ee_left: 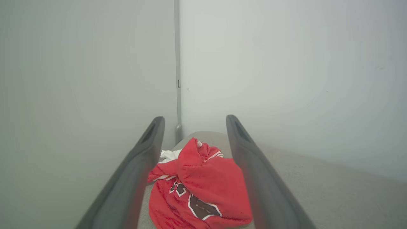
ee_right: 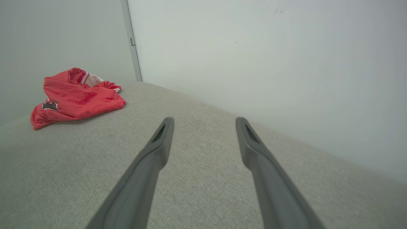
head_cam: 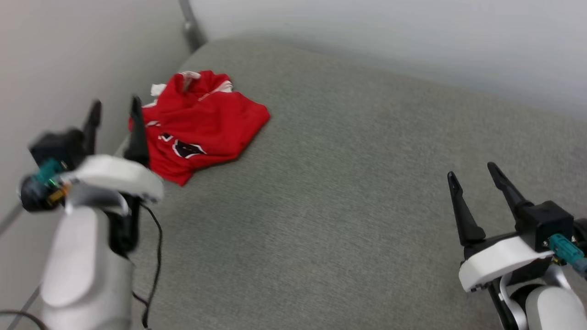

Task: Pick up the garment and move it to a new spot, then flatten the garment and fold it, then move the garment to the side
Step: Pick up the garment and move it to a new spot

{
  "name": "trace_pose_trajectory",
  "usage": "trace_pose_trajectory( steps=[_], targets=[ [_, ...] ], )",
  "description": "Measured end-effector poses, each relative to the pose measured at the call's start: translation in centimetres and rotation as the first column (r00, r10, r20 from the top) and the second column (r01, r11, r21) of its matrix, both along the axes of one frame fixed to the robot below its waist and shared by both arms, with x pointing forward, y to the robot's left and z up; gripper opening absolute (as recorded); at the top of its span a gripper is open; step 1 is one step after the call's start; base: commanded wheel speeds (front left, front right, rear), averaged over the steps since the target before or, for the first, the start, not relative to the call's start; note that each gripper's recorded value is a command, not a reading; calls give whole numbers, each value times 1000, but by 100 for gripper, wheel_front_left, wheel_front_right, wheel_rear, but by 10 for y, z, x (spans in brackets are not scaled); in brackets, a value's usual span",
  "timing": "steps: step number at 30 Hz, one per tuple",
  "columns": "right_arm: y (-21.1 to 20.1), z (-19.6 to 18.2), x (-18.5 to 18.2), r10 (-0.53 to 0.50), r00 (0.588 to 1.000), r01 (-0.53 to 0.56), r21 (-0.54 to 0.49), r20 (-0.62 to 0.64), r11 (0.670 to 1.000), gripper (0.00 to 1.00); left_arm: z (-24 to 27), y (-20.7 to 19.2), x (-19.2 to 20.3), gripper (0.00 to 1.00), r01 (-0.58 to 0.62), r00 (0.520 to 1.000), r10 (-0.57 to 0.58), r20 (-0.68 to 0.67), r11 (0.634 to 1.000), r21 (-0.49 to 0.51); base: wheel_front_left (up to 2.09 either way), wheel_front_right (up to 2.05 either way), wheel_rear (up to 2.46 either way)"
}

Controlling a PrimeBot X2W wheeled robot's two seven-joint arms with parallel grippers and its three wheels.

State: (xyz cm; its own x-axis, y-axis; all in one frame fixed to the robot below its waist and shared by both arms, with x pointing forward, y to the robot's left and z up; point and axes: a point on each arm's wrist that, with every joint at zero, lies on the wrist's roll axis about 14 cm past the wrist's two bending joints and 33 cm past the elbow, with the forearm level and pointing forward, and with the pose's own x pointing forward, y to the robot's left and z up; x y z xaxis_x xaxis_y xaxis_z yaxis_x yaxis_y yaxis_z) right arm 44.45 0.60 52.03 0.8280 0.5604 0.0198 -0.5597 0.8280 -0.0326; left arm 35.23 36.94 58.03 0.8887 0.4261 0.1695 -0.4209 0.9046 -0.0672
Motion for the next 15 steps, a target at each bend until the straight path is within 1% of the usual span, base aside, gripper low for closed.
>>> trace_pose_trajectory(
  steps=[3,6,8,10,12,15],
  targets=[
    [-12,-9,11,-29,999,29,-9,-17,1000,100,11,14,32,100,22,998,-22,-51,1000,-2,0,0,0],
    [-24,-16,23,-55,998,54,-12,-22,998,100,3,32,61,100,31,985,-36,-166,999,-33,0,0,0],
    [-32,-21,32,-78,997,77,-11,-28,997,100,-10,39,79,100,40,961,-48,-273,999,-36,0,0,0],
    [-42,-31,40,-104,994,104,-15,-44,994,100,-33,41,96,100,49,921,-72,-382,996,-69,0,0,0],
    [-53,-46,45,-131,989,130,-25,-70,991,100,-67,39,106,100,40,860,-103,-500,990,-135,0,0,0],
    [-63,-64,53,-158,982,155,-34,-100,987,100,-116,45,107,100,-22,755,-132,-642,974,-226,0,0,0]
  ],
)
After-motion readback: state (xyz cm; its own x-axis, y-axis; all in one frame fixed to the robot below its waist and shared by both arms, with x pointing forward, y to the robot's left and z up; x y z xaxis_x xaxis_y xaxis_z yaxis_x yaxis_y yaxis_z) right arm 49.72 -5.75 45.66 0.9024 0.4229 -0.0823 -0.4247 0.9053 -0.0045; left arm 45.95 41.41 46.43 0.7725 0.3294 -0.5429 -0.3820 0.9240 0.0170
